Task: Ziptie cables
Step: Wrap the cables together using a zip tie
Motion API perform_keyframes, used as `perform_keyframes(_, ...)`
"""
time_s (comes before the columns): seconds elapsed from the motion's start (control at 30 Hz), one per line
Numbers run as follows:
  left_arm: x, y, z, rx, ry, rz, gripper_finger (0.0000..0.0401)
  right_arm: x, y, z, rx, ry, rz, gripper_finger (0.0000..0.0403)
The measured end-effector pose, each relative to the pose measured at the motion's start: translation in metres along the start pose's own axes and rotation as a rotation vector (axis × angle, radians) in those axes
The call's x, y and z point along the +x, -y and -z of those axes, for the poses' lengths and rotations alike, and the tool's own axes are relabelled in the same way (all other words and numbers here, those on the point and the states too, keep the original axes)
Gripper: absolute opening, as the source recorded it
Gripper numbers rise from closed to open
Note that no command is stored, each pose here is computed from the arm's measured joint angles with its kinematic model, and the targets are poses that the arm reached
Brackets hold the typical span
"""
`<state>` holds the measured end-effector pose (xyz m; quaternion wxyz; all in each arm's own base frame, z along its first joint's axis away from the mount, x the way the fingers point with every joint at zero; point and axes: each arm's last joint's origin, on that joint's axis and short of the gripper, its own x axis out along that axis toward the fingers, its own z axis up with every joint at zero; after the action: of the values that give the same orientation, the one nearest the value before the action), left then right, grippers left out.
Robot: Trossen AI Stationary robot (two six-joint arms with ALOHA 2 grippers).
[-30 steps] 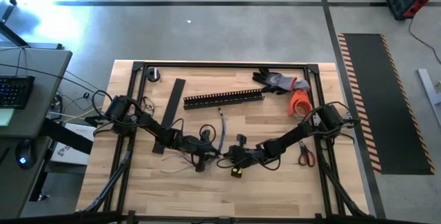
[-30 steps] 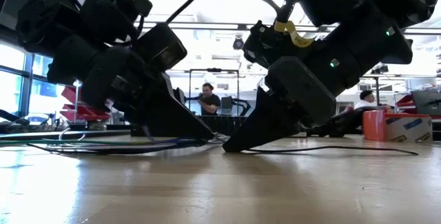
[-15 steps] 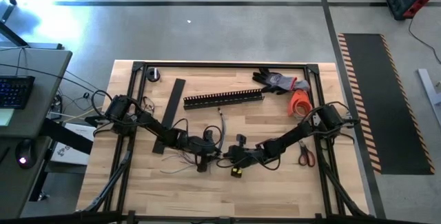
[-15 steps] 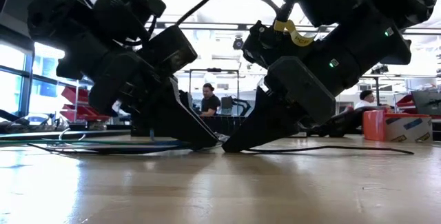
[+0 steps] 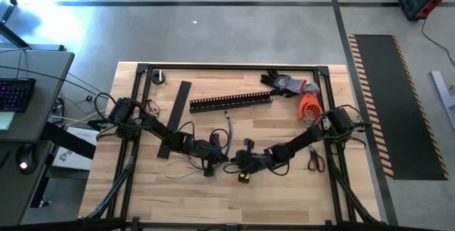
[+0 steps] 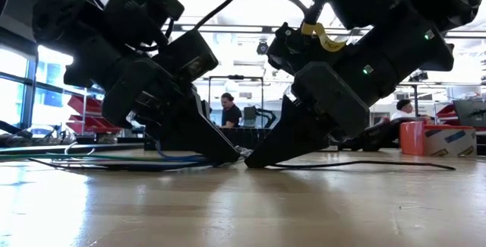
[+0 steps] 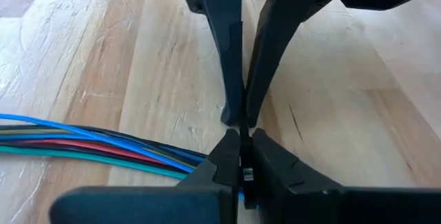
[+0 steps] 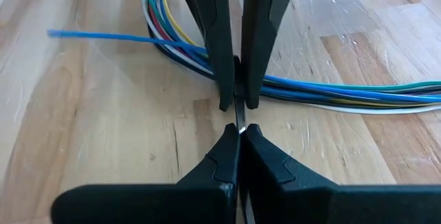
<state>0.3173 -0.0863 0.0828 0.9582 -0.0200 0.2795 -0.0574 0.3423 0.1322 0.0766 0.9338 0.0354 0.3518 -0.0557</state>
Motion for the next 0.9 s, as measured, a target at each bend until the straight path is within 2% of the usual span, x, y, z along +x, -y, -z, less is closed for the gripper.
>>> perform_keyframes(0.27,-0.006,0.0,0.01,-0.03,-0.012,-0.005,0.0002,-0.012,-0.015,0.022,0.038,-0.05,0.077,0.0001)
perform_keyframes(0.4,-0.006,0.0,0.009,-0.025,0.011,-0.002,0.0002,-0.022,-0.017,0.016,0.025,-0.041,0.083,0.0001)
perform_keyframes(0.57,-0.006,0.0,0.009,-0.025,0.011,-0.006,0.0001,-0.047,-0.002,0.002,-0.017,-0.143,0.085,0.0007)
perform_keyframes(0.73,-0.006,-0.001,0.007,-0.034,0.037,-0.025,0.0019,-0.068,0.012,-0.012,-0.02,-0.172,0.136,0.0072)
perform_keyframes(0.9,-0.013,0.0,-0.015,-0.023,0.106,0.008,0.0085,-0.073,0.014,-0.017,-0.042,-0.158,0.154,0.0151)
